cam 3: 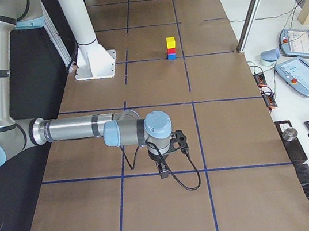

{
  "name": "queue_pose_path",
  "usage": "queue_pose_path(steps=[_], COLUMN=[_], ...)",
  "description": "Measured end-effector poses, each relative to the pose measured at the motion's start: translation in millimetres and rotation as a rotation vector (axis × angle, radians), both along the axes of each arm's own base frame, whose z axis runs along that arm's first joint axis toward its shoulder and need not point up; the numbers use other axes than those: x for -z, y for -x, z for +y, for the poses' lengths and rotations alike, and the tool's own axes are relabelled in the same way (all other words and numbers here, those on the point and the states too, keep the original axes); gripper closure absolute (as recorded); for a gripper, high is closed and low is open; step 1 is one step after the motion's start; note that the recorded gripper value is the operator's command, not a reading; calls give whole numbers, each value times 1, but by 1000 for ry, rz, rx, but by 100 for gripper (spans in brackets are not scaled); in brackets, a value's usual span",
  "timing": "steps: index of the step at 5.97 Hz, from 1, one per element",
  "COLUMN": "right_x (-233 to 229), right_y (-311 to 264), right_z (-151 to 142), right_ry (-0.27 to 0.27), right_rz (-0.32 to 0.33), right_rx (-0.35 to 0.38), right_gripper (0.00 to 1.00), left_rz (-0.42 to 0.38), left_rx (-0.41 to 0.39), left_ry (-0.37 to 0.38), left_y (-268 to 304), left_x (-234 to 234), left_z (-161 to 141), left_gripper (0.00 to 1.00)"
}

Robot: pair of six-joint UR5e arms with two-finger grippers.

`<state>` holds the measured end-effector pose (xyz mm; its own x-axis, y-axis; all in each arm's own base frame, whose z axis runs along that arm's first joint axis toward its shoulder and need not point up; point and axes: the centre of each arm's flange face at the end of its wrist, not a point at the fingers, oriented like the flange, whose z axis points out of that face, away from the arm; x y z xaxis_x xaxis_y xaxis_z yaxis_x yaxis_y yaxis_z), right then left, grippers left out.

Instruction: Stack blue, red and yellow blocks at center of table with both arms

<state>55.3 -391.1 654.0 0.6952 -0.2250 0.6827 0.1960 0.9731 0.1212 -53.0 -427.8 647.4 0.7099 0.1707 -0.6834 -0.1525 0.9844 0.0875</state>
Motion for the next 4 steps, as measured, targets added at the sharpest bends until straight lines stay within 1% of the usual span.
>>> queue_pose_path(steps=[2,4], right_x=[0,-2], right_y=[0,0], right_z=[1,2], right_ry=[2,6], right_rz=[0,0], right_rx=[0,-1], right_gripper=[0,0], left_rz=[4,1], left_rx=[-3,-5], left_ry=[-3,-28], left_y=[0,-1], left_x=[-2,8], left_z=[-1,-5], left_gripper=[0,0])
